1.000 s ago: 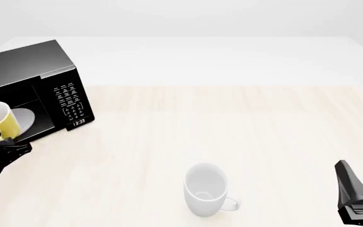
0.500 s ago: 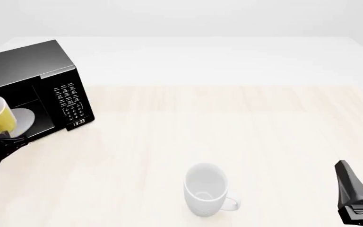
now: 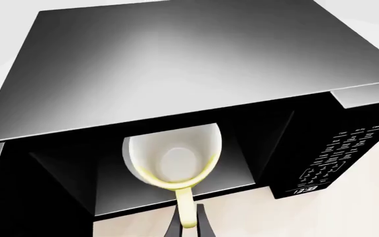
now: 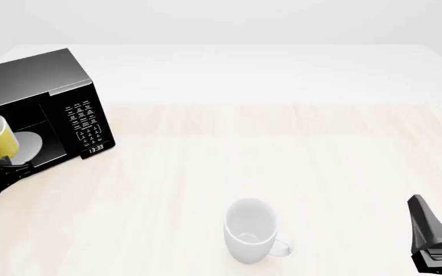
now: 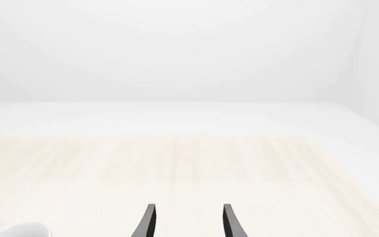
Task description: Put the yellow and white mug in the microwave and close it.
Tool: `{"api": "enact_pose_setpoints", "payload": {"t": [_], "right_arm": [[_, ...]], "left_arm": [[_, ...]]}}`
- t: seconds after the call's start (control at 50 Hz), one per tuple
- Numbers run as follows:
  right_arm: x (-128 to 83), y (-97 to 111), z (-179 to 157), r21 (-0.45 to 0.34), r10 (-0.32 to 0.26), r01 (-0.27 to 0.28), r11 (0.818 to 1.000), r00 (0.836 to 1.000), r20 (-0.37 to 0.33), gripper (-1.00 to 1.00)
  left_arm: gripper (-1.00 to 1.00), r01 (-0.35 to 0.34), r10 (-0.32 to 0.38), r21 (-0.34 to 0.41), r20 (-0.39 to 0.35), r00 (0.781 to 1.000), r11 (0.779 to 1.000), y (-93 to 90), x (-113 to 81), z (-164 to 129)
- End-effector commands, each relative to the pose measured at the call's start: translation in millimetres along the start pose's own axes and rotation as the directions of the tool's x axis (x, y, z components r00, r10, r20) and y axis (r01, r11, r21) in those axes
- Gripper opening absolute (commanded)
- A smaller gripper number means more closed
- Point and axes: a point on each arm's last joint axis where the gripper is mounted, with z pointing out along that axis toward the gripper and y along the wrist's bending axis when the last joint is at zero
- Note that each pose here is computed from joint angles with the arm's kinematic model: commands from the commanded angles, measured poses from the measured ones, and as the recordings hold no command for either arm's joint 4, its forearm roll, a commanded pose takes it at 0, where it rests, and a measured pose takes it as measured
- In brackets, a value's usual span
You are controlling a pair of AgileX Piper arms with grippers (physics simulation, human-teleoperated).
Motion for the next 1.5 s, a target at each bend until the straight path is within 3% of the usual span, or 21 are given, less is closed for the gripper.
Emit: {"api": "enact_pose_setpoints", "payload": {"t": [0.02,0.64,1.5], "right_arm": [[0.0,0.0,0.0,0.000,0.000,0.000,1.000,1.000,0.000,1.00],[0.0,0.0,0.0,0.000,0.000,0.000,1.000,1.000,0.000,1.00],[0.0,0.0,0.0,0.000,0.000,0.000,1.000,1.000,0.000,1.00]], "left_arm": [[-1.00,-0.014,0.014,-0.022,0.018,1.000,1.000,6.8,-7.1,21.9],[-1.00,-0.006,0.006,-0.031,0.001,1.000,0.999,10.7,-5.9,45.9],[-1.00,-0.002,0.001,-0.015,-0.068,0.998,1.000,5.4,14.5,68.0]]}}
